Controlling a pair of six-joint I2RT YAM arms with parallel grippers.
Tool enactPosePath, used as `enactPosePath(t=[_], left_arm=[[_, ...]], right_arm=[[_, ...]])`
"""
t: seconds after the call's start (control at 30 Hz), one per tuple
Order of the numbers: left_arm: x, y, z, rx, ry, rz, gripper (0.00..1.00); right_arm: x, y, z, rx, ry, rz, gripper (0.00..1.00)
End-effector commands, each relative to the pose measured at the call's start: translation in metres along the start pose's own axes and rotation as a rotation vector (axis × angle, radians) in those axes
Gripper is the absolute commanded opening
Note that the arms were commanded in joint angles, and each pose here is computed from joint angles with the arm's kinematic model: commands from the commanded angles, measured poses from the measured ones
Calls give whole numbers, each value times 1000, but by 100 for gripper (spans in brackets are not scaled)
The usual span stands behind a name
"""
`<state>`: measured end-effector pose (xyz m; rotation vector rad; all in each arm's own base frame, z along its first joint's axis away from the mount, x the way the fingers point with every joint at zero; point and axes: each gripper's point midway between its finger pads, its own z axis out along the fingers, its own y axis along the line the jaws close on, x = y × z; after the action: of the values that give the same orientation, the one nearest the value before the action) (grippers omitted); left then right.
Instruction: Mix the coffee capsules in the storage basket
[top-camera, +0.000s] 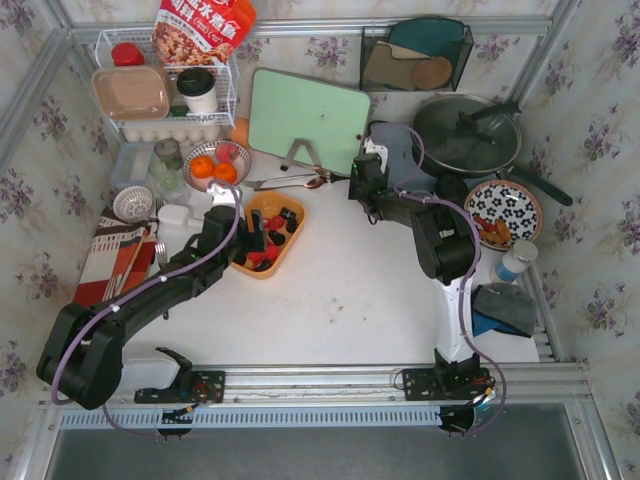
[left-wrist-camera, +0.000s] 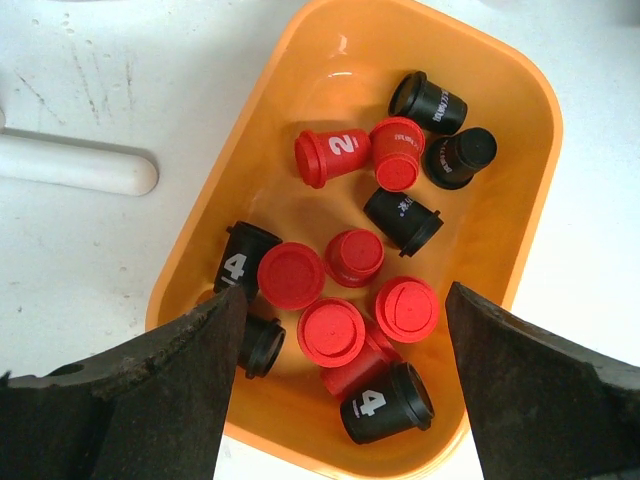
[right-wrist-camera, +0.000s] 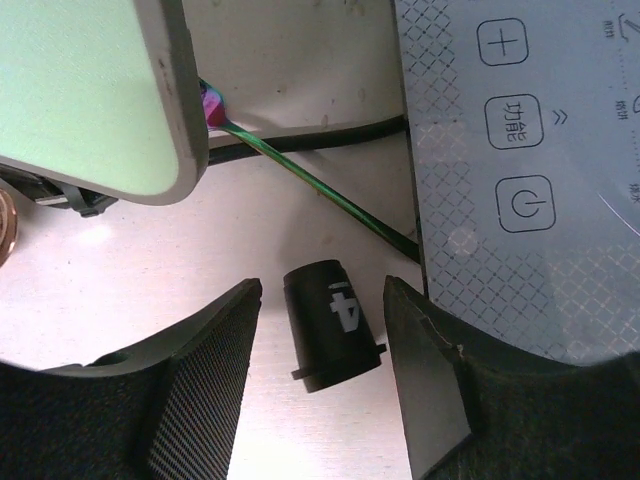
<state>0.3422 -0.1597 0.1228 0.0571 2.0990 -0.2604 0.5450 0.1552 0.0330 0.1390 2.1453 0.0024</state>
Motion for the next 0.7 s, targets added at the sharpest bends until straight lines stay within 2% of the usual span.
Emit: enactPosePath(t=[0.0, 0.1, 0.2, 0.3, 0.37, 0.5, 0.67], left_arm=[[-5, -6, 4, 27, -21, -6, 83], [-5, -6, 4, 29, -19, -6, 83], [-6, -6, 4, 27, -21, -4, 83], [-6, -6, 4, 27, -21, -4, 83], [-6, -7, 4, 29, -19, -3, 83], [-8, -8, 3, 37, -29, 2, 82], [-12, -16, 1, 99, -57, 29, 82]], right_arm=[[16, -20, 3, 88, 57, -70, 60], [21, -15, 8, 65, 92, -97, 59], [26, -11, 11, 42, 130, -125, 51], [27, -9, 14, 33, 140, -135, 50], [27, -7, 13, 27, 141, -140, 48], [21, -3, 7, -2, 135, -137, 37], [-2, 9, -14, -77, 80, -119, 29]])
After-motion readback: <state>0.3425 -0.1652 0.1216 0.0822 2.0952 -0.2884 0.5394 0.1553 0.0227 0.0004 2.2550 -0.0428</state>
